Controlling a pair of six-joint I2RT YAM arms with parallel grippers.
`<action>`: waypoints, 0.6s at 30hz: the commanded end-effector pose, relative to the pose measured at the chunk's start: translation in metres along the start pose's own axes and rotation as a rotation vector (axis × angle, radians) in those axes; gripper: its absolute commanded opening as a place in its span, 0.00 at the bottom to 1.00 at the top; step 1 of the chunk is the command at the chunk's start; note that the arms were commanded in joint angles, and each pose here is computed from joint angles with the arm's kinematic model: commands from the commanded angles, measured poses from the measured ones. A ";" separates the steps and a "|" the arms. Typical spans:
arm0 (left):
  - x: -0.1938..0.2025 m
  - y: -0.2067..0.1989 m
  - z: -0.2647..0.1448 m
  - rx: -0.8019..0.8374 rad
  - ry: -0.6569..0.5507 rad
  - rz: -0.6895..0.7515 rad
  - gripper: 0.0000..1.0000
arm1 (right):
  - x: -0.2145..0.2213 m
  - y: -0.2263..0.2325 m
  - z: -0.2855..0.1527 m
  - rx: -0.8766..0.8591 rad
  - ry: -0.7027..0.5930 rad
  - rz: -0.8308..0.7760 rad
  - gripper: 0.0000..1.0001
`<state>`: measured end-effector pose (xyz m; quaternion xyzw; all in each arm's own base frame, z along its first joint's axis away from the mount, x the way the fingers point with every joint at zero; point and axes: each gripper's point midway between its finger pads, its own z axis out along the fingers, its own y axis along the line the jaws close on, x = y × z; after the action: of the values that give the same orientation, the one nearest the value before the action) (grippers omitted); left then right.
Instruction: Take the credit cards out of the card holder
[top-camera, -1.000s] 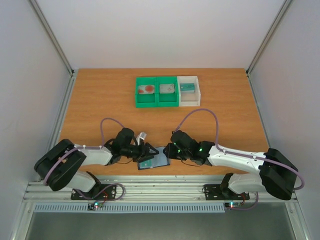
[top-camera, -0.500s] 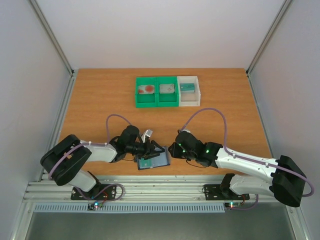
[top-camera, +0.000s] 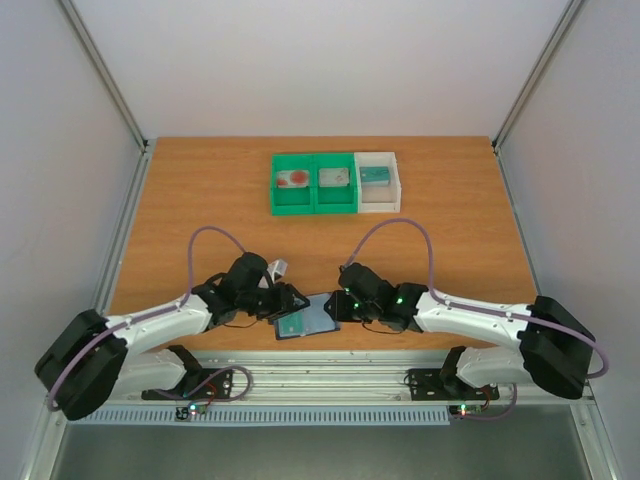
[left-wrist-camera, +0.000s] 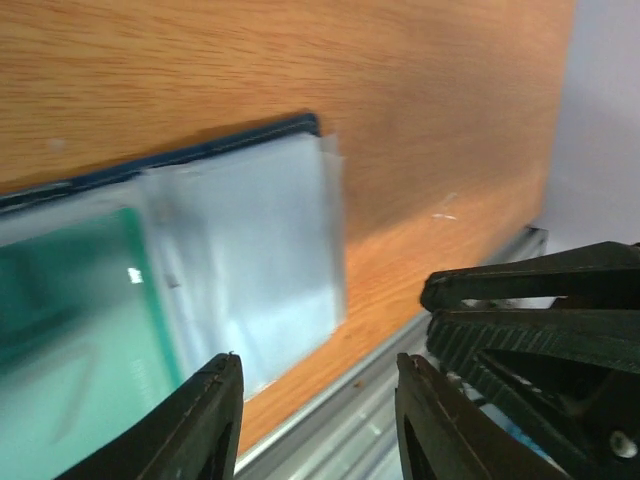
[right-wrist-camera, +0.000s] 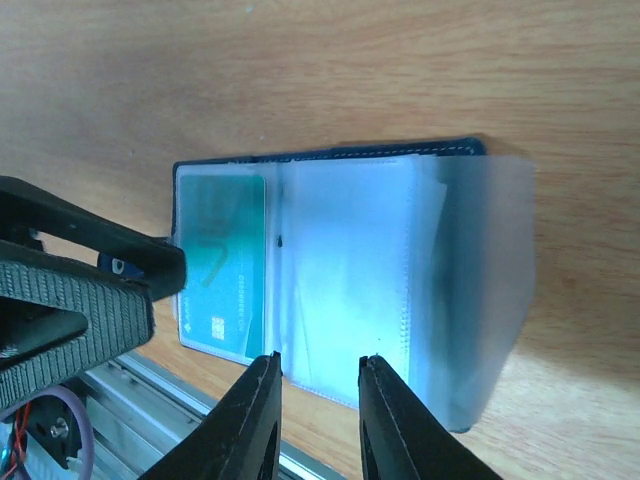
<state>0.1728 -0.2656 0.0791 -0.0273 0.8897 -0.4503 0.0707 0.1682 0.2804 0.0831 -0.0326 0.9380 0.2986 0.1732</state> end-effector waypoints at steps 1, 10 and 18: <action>-0.002 0.032 -0.018 -0.189 -0.050 0.014 0.41 | -0.001 0.027 0.006 -0.069 0.036 -0.027 0.23; 0.011 0.066 -0.030 -0.270 -0.065 -0.038 0.14 | 0.009 0.049 0.025 -0.133 0.112 -0.041 0.23; 0.015 0.082 -0.032 -0.326 -0.053 -0.037 0.08 | 0.022 0.058 0.047 -0.132 0.188 -0.050 0.23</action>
<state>0.1552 -0.2016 0.0381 -0.0699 0.9424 -0.3184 0.0748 0.1542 0.3379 0.0662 -0.0793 0.9349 0.3324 0.0960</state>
